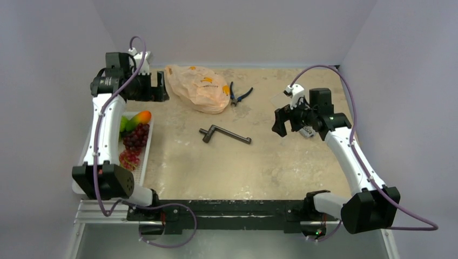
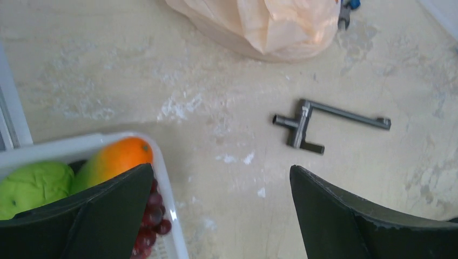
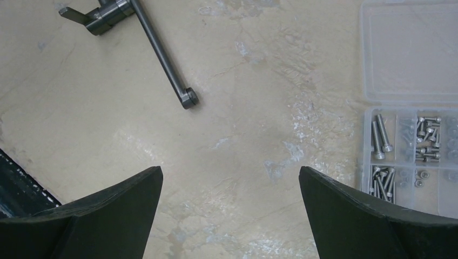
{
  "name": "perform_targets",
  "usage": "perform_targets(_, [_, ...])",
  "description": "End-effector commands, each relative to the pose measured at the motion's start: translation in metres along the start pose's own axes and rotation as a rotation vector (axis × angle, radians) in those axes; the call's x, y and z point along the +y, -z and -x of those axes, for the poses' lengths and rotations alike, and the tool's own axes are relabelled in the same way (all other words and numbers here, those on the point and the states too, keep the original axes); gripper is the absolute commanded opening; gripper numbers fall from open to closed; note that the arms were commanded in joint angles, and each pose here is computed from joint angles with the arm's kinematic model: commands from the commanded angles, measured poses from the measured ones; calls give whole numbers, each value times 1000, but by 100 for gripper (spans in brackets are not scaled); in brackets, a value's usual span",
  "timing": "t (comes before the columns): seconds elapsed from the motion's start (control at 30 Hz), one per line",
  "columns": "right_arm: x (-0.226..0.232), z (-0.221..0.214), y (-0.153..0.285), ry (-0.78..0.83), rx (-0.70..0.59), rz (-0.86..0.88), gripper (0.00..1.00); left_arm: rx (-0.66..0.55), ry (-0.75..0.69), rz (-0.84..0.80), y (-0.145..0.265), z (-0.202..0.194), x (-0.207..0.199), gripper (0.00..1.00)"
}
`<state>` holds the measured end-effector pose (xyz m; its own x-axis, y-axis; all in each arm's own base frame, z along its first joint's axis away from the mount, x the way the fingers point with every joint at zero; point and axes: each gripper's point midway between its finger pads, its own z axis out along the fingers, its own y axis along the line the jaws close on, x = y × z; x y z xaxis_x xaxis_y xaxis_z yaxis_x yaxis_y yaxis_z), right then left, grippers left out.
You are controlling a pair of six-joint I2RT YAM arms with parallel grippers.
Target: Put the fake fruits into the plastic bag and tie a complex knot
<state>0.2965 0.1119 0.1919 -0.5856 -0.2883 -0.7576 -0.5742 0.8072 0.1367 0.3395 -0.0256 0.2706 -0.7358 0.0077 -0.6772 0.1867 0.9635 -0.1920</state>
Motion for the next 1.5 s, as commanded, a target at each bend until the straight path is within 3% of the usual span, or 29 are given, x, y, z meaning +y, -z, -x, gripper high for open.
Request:
perform_targets(0.0, [-2,8,6,38,-9,-9,99,-119,42,48,-31,63,14,100])
perform_targets(0.17, [-4,-4,1,34,26,-12,99,-151,106,108,-79,100,37,100])
perform_targets(0.4, [-9,-18,-7,44,97,-7,99,-131,176,63,-154,123,49,100])
perform_targets(0.6, [-12,-28,-16,32,150,12,99,-54,282,25,-220,115,54,100])
perform_targets(0.83, [-13,-32,-27,3,180,32,99,-10,354,-25,-268,102,40,100])
perform_targets(0.97, [-14,-35,-31,-2,204,41,99,45,361,-136,-296,87,6,99])
perform_targets(1.0, [-14,-36,-31,-2,207,41,99,54,360,-164,-301,84,1,91])
perform_targets(1.1, [-12,-35,-30,-14,205,45,99,40,309,-253,-290,92,-15,54])
perform_targets(1.2, [-1,-31,-26,-50,189,99,99,-75,203,-352,-240,125,-38,6])
perform_targets(1.23, [3,-27,-24,-62,179,122,99,-121,163,-385,-221,135,-47,0])
perform_targets(1.33, [14,-7,-12,-66,115,171,99,-209,-24,-534,-151,150,-92,0])
perform_targets(1.47, [22,25,11,-40,9,178,99,-229,-339,-719,-58,117,-164,0])
